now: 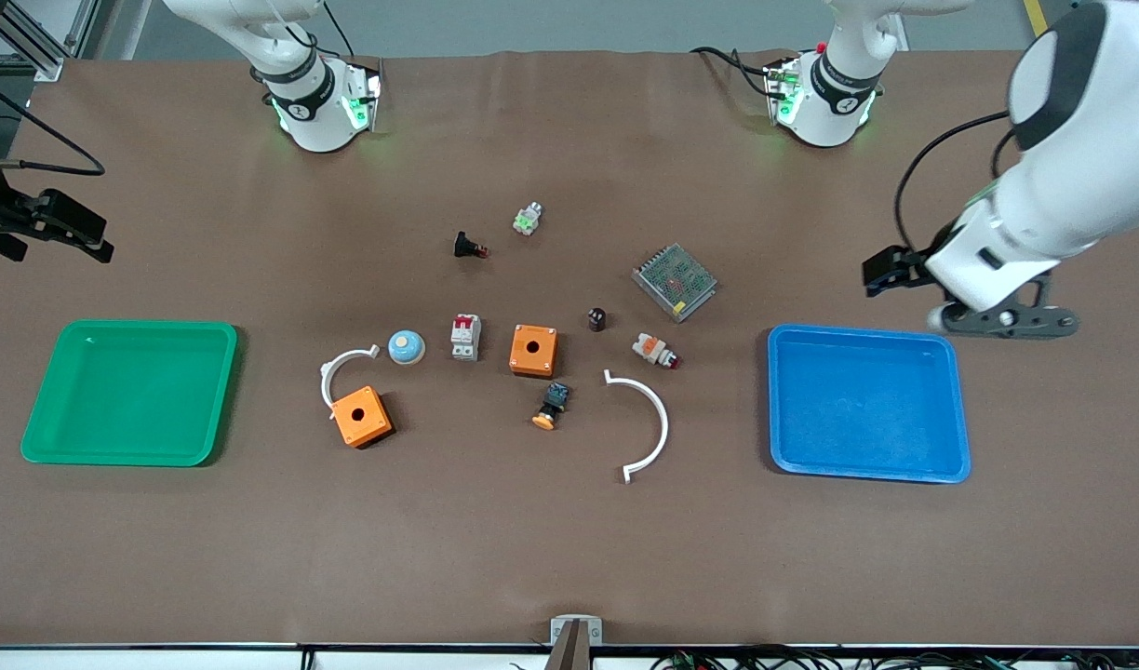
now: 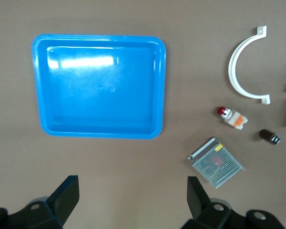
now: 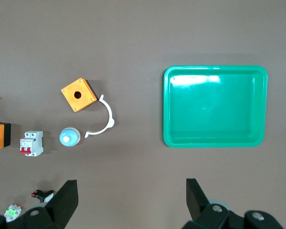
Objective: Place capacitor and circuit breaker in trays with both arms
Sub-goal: 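Move the left gripper down onto the black capacitor near the metal module, then grasp the capacitor with the left gripper while the right gripper reaches the breaker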
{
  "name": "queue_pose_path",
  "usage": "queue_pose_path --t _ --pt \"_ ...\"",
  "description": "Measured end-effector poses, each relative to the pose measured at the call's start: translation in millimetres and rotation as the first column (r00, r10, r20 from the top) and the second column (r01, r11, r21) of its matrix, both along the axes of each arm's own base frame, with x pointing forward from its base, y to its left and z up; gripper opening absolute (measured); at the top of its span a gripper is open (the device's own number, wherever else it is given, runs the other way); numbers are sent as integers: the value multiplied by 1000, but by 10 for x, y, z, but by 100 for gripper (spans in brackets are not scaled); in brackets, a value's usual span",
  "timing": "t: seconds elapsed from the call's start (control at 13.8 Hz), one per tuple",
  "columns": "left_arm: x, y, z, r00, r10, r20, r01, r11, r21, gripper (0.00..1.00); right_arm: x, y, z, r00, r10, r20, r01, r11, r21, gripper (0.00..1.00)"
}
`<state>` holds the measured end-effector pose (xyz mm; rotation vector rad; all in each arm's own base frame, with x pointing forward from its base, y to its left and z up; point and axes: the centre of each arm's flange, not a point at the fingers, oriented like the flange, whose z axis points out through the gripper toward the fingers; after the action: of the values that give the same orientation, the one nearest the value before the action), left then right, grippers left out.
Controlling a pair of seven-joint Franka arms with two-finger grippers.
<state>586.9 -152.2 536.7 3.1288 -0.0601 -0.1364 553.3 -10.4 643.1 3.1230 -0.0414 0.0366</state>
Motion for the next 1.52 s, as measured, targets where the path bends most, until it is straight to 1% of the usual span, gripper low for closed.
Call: queue_pose_path --t 0.22,0.43,0.58,0.72,0.94,1.09,1.16,1.23,1.3,1.38,1.45,1.52 --pt "4 -507 -433 999 38 13 -38 999 -4 100 0 1 1 1000 0 0 0 1000 0 100" --pt "-58 -1044 -1056 996 87 -6 -87 996 -4 97 2 3 -1 1000 1 0 -1 1000 0 100" --pt "-176 -1466 -1449 992 130 -4 -130 992 -7 97 4 4 -3 1000 1 -1 -1 1000 0 100" --pt "-352 -1878 -1801 979 201 14 -201 979 -23 97 4 4 -3 1000 1 -1 -1 1000 0 100" --pt "-658 -2444 -2273 936 351 23 -350 936 -28 96 4 5 -3 1000 1 0 -1 1000 0 100" --pt "-801 -2674 -2562 910 413 33 -413 911 -10 96 4 2 -3 1000 0 0 0 1000 0 100" --pt "-837 -2737 -2698 899 436 33 -436 900 -10 90 4 2 -3 1000 0 0 0 1000 0 100" --pt "-872 -2799 -2829 887 460 30 -460 888 -14 90 4 4 -4 1000 1 -1 -1 1000 0 100" --pt "-914 -2862 -2956 873 486 26 -486 874 -17 84 5 12 -5 1000 2 -1 -2 1000 0 100" --pt "-970 -2933 -3083 858 513 22 -513 858 -18 84 8 30 -10 1000 5 -2 -5 1000 0 100" --pt "-1021 -2998 -3194 844 535 17 -535 845 -18 80 15 69 -24 1000 12 -5 -12 1000 0 100" --pt "-1068 -3063 -3289 833 553 13 -552 833 -18 80 34 143 -61 1000 26 -11 -26 1000 0 100"
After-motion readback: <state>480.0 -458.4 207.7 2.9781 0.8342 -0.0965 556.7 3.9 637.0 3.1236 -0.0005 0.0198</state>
